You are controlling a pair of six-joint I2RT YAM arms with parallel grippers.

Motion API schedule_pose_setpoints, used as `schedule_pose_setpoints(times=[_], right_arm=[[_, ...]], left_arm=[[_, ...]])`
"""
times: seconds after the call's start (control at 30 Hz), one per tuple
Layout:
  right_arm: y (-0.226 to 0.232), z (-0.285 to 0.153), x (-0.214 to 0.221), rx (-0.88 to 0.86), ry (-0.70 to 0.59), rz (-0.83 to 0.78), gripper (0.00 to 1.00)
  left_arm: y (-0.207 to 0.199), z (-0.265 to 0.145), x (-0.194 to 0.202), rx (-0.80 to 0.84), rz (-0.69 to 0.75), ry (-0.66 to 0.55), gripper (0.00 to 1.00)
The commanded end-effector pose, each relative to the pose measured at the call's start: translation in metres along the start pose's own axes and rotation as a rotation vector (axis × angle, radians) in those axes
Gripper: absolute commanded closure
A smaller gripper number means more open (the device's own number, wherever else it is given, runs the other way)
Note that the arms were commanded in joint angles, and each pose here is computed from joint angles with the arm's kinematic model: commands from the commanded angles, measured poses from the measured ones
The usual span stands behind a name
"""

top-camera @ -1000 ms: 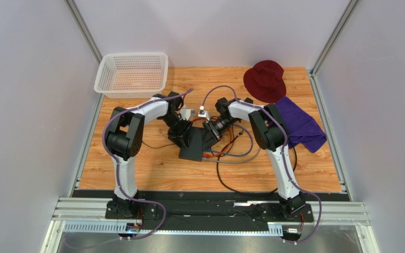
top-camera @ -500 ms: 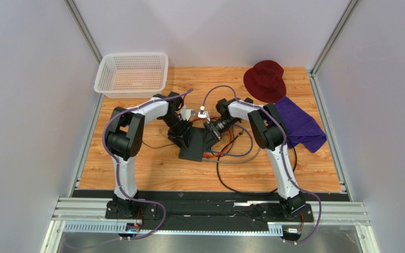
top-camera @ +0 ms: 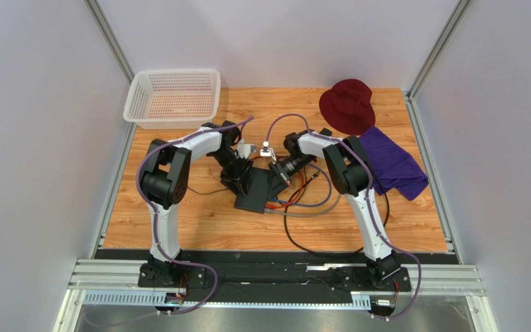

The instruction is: Pull the plug from the switch port

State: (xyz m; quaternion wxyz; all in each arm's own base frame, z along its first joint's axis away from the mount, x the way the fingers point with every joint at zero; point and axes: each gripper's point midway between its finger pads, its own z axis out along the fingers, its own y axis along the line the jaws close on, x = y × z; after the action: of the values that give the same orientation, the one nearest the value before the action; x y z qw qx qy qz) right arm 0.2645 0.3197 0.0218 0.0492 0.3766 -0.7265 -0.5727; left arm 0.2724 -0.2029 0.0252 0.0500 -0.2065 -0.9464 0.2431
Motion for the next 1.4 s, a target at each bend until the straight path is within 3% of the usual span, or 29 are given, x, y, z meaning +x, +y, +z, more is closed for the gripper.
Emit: schedule_pose_setpoints(times=[0.0, 0.1, 0.33, 0.47, 0.6, 0.77, 0.93, 1.07, 1.23, 1.37], right_arm=[[-0.028, 0.012, 0.018, 0.073, 0.072, 0.025, 0.94], [-0.043, 0.01, 0.018, 0.159, 0.084, 0.083, 0.99], [-0.057, 0.01, 0.028, 0.22, 0.125, 0.207, 1.0], [-0.05, 0.011, 0.038, 0.171, 0.151, 0.191, 1.0], [-0.019, 0.008, 0.032, -0.012, 0.091, 0.17, 1.0], [-0.025, 0.004, 0.032, -0.01, 0.087, 0.228, 1.0], [-0.023, 0.001, 0.036, 0.009, 0.111, 0.155, 1.0], [-0.043, 0.0, 0.034, 0.116, 0.153, 0.302, 1.0], [-0.043, 0.001, 0.037, 0.157, 0.151, 0.281, 1.0], [-0.029, 0.002, 0.047, 0.081, 0.134, 0.354, 1.0]], left_arm=[[0.034, 0.028, 0.001, -0.133, 0.058, 0.039, 0.49], [0.035, 0.027, 0.0, -0.136, 0.061, 0.036, 0.48], [0.034, 0.027, -0.001, -0.137, 0.066, 0.033, 0.49], [0.035, 0.028, 0.0, -0.136, 0.068, 0.035, 0.49], [0.035, 0.029, 0.0, -0.134, 0.07, 0.04, 0.5], [0.037, 0.03, -0.002, -0.14, 0.072, 0.044, 0.5], [0.037, 0.03, -0.002, -0.139, 0.072, 0.046, 0.5], [0.037, 0.03, -0.003, -0.139, 0.075, 0.045, 0.5], [0.037, 0.03, -0.003, -0.14, 0.079, 0.046, 0.5], [0.037, 0.03, -0.002, -0.138, 0.084, 0.046, 0.51]])
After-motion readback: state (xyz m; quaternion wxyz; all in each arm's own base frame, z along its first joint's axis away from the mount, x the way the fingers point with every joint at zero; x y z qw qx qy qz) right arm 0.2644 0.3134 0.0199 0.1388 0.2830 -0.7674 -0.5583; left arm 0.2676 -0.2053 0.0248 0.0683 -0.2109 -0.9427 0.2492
